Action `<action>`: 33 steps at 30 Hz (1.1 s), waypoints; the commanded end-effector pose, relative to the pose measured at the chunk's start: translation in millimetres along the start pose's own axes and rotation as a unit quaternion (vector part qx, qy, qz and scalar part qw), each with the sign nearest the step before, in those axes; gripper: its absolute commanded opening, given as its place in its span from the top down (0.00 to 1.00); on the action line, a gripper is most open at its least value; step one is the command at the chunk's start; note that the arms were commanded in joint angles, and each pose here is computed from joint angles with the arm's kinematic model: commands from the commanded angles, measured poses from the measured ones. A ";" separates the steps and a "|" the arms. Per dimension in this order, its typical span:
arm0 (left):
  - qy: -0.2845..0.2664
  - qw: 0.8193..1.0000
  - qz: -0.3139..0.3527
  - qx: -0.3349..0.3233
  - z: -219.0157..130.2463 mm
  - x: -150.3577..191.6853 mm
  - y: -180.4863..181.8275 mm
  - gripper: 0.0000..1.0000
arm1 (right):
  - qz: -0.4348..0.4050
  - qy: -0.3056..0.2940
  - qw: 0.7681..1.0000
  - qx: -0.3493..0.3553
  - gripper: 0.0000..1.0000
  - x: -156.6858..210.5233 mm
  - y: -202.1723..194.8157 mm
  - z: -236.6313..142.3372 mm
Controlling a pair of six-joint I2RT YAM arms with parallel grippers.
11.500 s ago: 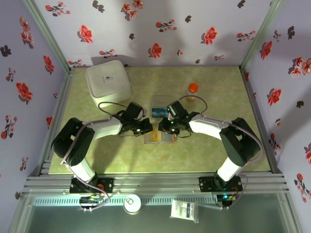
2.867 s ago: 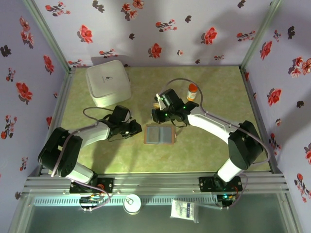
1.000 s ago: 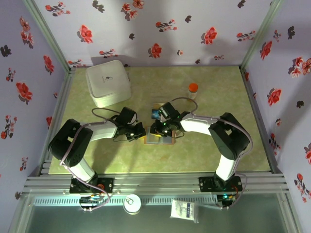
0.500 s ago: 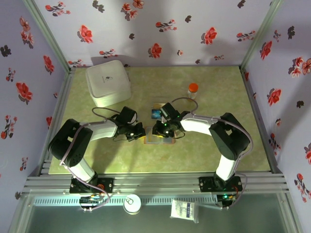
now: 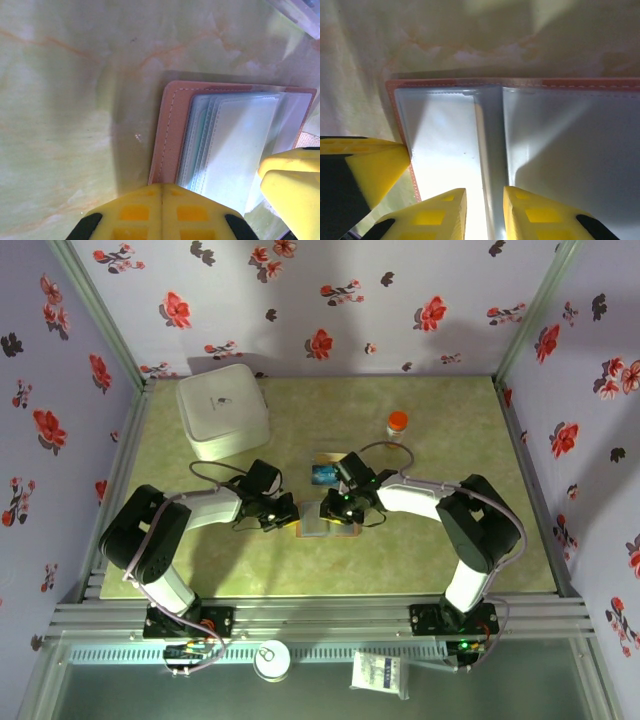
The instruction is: Take the credit cards out of the card holder
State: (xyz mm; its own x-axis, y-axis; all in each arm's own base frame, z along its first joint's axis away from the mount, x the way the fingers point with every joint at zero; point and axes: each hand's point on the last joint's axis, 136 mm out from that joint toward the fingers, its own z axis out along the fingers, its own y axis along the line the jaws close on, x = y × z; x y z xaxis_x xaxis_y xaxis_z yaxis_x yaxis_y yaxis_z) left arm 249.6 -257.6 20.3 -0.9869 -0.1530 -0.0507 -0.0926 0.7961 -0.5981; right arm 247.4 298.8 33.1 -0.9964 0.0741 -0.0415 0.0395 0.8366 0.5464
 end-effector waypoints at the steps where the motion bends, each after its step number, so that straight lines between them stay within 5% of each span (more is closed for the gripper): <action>1: -0.003 1.000 0.013 -0.010 -0.9 -2.1 -0.8 1.00 | -0.006 -0.007 1.000 -0.004 0.76 -0.6 -1.5 -5.8; 13: 0.000 1.000 0.013 -0.013 -1.0 -1.9 -0.8 1.00 | -0.019 0.003 0.997 -0.081 0.83 -1.7 32.3 -6.3; 33: 0.002 1.000 0.014 -0.019 -2.0 -0.3 1.2 1.00 | -0.013 0.006 1.000 0.012 0.82 -0.5 -9.6 -4.5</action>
State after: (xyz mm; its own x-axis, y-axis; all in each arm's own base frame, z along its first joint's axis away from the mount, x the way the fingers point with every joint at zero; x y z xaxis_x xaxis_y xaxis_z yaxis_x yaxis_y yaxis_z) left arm 250.4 -256.7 21.3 -0.9869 -0.1531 -0.0501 -0.0948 0.8033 -0.5880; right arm 242.5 301.9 30.2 -0.9991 0.0340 -0.0242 0.0143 0.8235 0.5671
